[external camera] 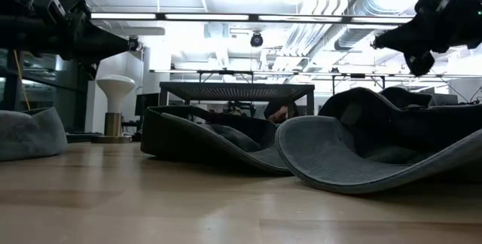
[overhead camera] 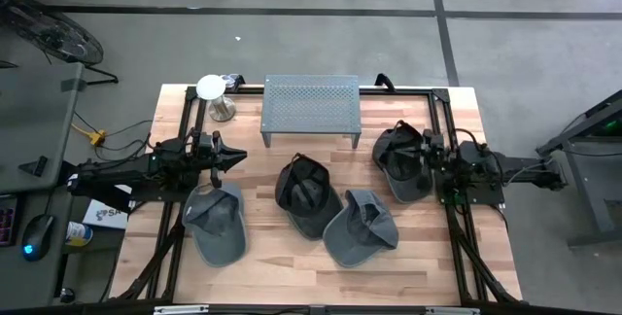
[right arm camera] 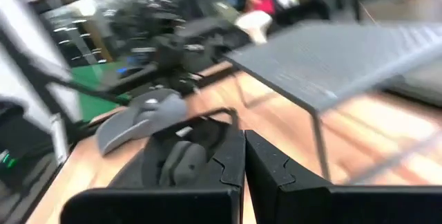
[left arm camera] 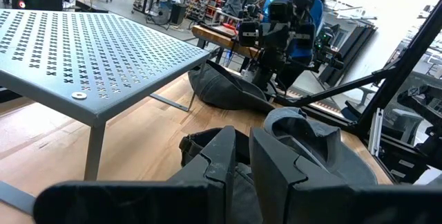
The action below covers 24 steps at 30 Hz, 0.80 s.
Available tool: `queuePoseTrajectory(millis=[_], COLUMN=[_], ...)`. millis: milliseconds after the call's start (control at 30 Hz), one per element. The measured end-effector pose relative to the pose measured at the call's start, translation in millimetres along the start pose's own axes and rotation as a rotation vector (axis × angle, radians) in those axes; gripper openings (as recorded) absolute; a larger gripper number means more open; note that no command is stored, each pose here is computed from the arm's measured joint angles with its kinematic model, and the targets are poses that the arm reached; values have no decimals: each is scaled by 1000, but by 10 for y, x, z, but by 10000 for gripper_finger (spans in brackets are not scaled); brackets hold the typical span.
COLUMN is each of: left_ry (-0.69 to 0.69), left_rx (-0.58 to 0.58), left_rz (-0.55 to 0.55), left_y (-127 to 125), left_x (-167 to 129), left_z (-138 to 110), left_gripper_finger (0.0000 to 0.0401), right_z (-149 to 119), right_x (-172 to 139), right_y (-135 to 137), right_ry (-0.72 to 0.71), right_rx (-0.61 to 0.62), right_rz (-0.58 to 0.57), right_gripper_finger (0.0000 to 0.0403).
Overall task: Pick & Place hat
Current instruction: Put the right black cap on the shelf
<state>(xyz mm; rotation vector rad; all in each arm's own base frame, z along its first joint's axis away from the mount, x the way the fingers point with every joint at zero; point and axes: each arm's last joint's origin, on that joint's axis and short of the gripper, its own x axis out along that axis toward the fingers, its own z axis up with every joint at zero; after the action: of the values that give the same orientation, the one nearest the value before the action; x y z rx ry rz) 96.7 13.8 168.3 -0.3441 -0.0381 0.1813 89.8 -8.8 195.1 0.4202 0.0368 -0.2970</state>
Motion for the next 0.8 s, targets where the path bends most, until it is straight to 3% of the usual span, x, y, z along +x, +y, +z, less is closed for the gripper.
queuePoseTrajectory(millis=[467, 633, 800], left_ry=[0, 0, 0], left_rx=[0, 0, 0], left_rz=[0, 0, 0], left_y=[0, 0, 0], left_x=[0, 0, 0], left_z=[-1, -1, 0], left_gripper_finger=[46, 46, 46], right_z=[650, 870, 1033], right_x=[-1, 93, 305], right_y=[119, 131, 129], right_ry=[193, 439, 722], right_rx=[250, 45, -299], right_rz=[-466, -527, -436], right_gripper_finger=[2, 4, 17])
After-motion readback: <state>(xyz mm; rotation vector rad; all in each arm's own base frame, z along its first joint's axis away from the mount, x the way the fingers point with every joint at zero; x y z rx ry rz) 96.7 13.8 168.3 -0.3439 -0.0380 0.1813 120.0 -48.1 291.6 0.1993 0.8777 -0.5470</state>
